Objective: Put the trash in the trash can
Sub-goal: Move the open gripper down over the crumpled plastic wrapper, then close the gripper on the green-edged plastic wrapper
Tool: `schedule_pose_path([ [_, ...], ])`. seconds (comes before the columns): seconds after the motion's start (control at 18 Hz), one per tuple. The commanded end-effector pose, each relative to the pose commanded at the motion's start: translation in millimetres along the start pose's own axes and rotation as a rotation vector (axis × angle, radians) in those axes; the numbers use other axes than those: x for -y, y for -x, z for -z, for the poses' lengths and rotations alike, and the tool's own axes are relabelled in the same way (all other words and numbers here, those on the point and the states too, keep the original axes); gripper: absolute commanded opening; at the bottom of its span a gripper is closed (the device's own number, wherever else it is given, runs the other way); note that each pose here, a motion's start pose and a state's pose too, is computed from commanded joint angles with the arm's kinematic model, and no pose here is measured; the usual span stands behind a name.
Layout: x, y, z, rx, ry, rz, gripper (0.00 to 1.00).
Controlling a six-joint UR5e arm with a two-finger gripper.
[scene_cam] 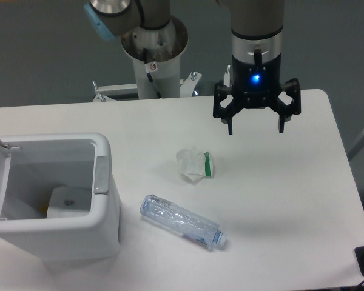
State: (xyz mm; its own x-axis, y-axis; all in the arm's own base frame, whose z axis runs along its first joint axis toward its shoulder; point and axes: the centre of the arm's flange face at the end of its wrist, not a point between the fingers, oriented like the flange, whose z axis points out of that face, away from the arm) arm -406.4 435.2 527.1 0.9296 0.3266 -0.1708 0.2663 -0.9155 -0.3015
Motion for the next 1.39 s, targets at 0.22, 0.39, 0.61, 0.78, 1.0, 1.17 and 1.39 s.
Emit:
schedule_pose_path([
  [0.22, -2, -2, -2, 0.022, 0.006, 0.001, 1.00],
  [0.39, 0, -4, -6, 0.032, 0.000, 0.003, 1.00],
  [0.61, -6, -27, -18, 0.002, 0.009, -0.022, 1.00],
  [0.78, -11, -62, -39, -0.029, 0.043, -0.070, 1.00],
  [1.0, -25, -127, -86, -0.072, 0.067, -0.286, 1.00],
  [1.17, -51, -159, -126, -0.114, 0.080, -0.589, 1.00],
  [1.39, -75, -172, -159, -0.186, 0.125, -0.785, 1.00],
])
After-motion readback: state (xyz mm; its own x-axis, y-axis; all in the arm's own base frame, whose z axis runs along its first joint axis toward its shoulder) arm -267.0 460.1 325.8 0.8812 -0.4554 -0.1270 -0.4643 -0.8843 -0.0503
